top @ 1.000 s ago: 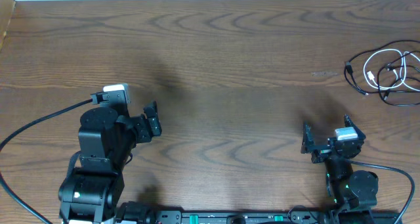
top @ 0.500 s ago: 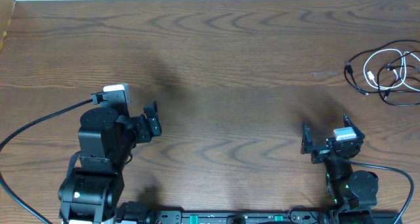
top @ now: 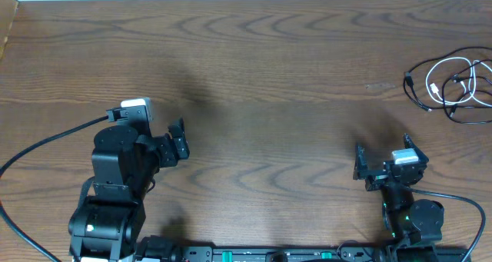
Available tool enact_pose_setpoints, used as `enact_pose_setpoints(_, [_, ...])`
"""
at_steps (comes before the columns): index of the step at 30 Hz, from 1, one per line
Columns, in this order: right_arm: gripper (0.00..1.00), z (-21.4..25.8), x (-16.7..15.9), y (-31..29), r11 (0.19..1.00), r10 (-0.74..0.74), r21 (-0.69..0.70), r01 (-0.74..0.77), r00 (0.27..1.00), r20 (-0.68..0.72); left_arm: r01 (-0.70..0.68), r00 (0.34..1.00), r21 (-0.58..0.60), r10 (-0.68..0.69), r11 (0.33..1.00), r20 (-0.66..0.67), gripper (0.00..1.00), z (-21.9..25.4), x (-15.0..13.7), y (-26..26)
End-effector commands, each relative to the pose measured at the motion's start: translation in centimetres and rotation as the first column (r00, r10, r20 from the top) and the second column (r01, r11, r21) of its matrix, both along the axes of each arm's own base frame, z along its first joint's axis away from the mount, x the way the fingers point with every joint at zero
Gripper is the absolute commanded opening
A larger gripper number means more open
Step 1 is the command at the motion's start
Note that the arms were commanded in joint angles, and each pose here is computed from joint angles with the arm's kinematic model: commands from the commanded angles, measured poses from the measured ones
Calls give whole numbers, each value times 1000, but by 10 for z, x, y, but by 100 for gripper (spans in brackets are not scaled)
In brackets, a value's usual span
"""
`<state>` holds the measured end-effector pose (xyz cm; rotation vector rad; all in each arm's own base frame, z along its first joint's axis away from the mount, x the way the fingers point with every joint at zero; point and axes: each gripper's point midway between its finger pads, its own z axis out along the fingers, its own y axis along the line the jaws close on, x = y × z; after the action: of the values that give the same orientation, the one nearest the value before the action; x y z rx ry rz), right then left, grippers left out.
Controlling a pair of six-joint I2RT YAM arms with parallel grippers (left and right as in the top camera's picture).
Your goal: Untangle cables
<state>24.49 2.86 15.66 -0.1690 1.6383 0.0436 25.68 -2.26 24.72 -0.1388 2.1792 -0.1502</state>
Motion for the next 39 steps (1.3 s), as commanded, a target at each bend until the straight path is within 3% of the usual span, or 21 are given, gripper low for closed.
enact_pose_setpoints(1, [99, 1, 0, 0, 1000, 3, -12, -3, 1000, 5, -12, 1000, 5, 12, 1000, 0, 93, -1, 0, 3])
enact_pose_setpoints(30, [99, 1, 0, 0, 1000, 3, -12, -3, 1000, 5, -10, 1000, 8, 10, 1000, -23, 93, -15, -7, 3])
enact_pose_setpoints(39, [99, 0, 0, 0, 1000, 3, -12, -3, 1000, 5, -41, 974, -22, 45, 999, 222, 93, -32, -10, 12])
